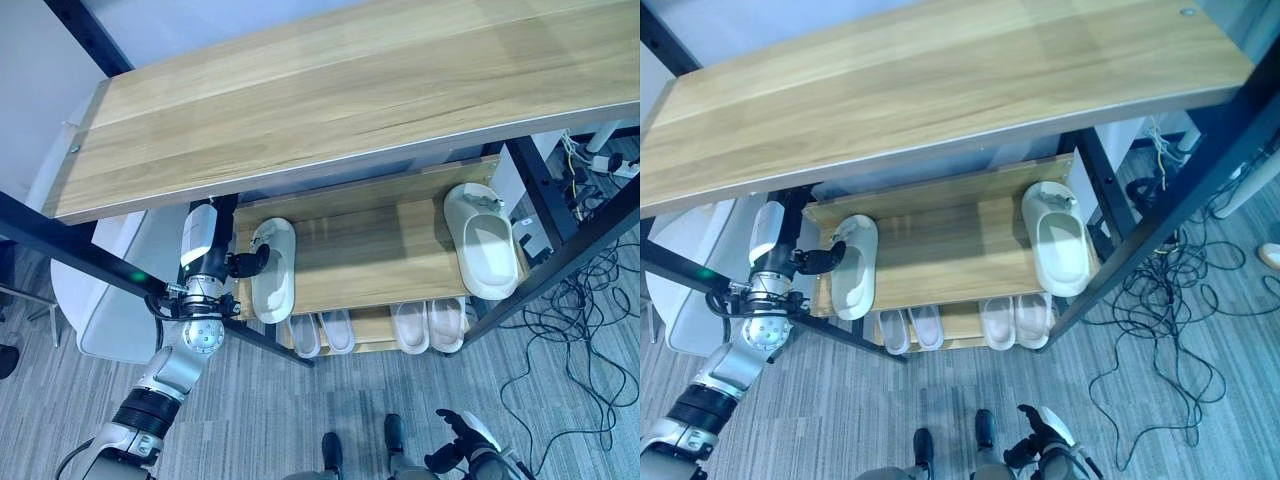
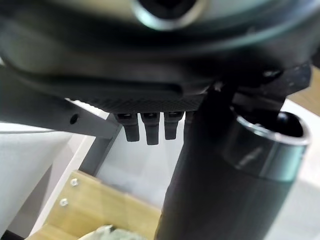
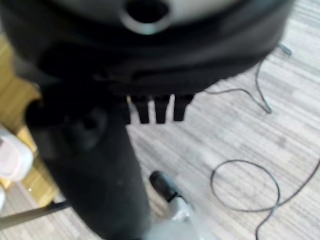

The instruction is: Arrange the slippers neatly on the shoe rack.

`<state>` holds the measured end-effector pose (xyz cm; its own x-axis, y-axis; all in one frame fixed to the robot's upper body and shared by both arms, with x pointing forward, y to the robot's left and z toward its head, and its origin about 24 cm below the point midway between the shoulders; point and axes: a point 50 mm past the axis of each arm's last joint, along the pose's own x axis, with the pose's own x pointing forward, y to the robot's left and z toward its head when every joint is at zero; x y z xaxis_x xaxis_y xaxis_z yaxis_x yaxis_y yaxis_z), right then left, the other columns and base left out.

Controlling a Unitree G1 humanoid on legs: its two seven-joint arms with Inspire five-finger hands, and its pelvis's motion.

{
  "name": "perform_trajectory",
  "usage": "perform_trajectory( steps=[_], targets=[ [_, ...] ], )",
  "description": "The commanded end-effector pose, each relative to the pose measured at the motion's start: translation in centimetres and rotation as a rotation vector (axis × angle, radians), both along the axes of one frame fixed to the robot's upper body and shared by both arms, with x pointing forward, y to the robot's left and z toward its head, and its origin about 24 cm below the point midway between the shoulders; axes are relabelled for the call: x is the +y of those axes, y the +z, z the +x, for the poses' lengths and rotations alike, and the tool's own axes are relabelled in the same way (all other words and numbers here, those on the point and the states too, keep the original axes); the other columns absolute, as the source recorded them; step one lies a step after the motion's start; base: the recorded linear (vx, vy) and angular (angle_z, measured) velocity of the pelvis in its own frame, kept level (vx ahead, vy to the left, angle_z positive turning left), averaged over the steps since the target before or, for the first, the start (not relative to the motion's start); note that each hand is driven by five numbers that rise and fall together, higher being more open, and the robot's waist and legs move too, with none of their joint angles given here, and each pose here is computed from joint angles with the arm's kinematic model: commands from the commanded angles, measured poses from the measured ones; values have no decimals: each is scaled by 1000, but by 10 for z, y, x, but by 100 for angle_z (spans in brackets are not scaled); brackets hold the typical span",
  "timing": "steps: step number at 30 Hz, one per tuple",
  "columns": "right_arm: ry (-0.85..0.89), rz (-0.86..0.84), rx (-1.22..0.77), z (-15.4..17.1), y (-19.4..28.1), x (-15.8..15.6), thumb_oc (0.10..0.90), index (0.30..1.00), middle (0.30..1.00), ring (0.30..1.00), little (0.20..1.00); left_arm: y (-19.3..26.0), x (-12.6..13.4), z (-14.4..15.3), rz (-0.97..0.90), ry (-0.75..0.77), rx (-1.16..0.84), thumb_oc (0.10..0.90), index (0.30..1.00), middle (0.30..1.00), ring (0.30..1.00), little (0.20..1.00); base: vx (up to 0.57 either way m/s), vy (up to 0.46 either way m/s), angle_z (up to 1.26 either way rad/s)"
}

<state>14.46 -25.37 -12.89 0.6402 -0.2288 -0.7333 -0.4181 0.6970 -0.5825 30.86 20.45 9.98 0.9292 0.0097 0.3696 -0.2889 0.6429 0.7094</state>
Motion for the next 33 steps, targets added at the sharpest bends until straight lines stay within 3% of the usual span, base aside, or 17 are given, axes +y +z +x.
perform_trajectory(
  steps=[1,23,24,25,33],
  targets=[
    [26,19,-16,-8,-2,4,800,900,900,900,900,44,13,15,90,34,-174,800,900,900,900,900,0,0,0],
    [24,21,-25,-2,0,2,800,900,900,900,900,19,19,31,240,66,-3,800,900,900,900,900,0,0,0],
    [26,19,-26,-1,0,2,800,900,900,900,900,19,17,33,234,62,-3,546,519,519,519,519,0,0,0],
    [25,18,-24,-1,0,2,800,900,900,900,900,19,16,33,227,60,0,400,300,300,300,300,-7,5,-3],
    [18,20,-18,-1,-1,3,800,900,900,900,900,21,4,32,160,14,-20,400,300,300,300,300,3,1,-3]
  ],
)
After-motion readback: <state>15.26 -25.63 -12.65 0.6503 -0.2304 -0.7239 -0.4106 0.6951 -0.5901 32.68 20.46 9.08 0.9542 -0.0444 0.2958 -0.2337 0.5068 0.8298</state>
